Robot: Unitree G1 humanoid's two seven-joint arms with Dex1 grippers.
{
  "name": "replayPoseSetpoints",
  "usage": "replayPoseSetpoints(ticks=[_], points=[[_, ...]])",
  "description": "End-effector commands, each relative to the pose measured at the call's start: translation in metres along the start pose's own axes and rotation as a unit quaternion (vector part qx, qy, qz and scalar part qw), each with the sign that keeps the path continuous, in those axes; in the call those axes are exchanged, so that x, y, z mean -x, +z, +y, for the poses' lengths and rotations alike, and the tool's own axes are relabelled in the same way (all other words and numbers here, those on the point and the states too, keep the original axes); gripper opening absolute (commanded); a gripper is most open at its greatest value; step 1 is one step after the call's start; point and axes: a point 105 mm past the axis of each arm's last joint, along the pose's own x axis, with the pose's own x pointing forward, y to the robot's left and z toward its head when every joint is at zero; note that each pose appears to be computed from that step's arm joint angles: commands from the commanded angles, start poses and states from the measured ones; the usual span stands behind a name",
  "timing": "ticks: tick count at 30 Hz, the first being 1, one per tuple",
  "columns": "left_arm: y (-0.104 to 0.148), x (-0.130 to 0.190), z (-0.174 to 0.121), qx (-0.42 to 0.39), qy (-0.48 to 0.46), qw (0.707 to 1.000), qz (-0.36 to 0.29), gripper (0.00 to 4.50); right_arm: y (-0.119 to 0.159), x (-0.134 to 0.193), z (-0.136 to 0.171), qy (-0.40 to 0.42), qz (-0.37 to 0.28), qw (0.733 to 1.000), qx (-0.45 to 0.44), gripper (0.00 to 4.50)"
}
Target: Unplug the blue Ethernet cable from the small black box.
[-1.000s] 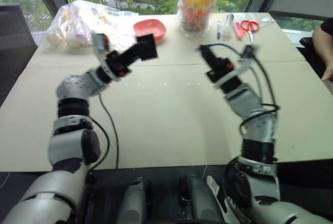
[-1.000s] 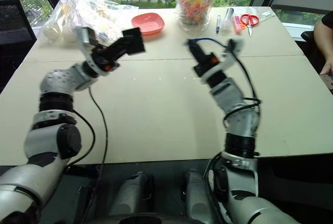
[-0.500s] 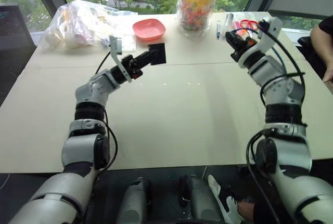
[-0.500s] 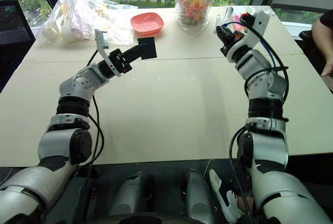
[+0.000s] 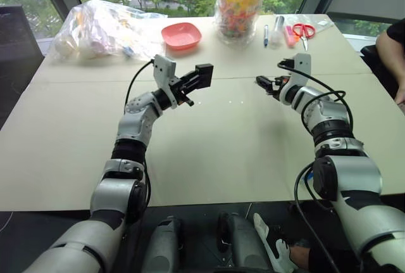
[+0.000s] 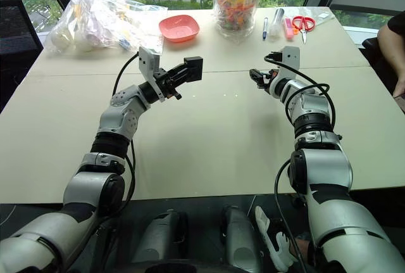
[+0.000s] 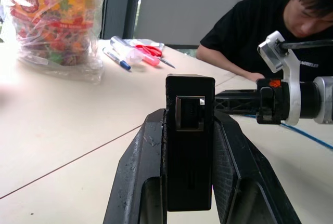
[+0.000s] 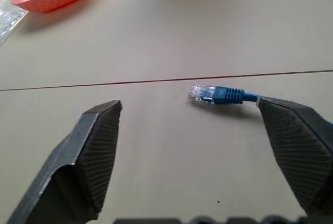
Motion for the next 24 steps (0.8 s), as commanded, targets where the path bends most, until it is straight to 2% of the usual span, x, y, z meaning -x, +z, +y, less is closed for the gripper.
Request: replayPoseSetpoints(ticks=[1, 3, 6, 15, 16, 17, 22, 24], points=[[0.006, -0.006, -0.007, -0.04, -0.006, 0.999, -0.01, 0.69, -0.013, 0.012, 0.034, 0.103, 0.043, 0.994, -0.001, 4.44], [0.0, -0.009, -0.006, -0.042, 0.002, 0.999, -0.004, 0.69, -0.029, 0.03, 0.052, 0.144, 0.068, 0.987, 0.016, 4.44], [-0.01, -0.012, -0.004, -0.049, 0.013, 0.999, 0.006, 0.69, -0.041, 0.057, 0.078, 0.192, 0.073, 0.978, 0.028, 4.44], [-0.049, -0.029, -0.015, -0.044, 0.017, 0.998, 0.044, 0.69, -0.034, 0.086, 0.086, 0.155, 0.003, 0.988, 0.013, 4.44], [-0.051, -0.029, -0.015, -0.044, 0.017, 0.998, 0.047, 1.6, -0.033, 0.087, 0.085, 0.153, -0.001, 0.988, 0.012, 4.5], [-0.052, -0.029, -0.015, -0.044, 0.014, 0.998, 0.049, 1.89, -0.033, 0.087, 0.085, 0.151, -0.005, 0.988, 0.012, 4.5], [-0.05, -0.023, -0.013, -0.053, -0.004, 0.997, 0.051, 4.29, -0.031, 0.092, 0.079, 0.142, -0.012, 0.99, 0.019, 4.5], [-0.041, -0.017, -0.011, -0.05, -0.021, 0.997, 0.048, 4.45, -0.031, 0.096, 0.077, 0.141, -0.013, 0.99, 0.03, 4.5]])
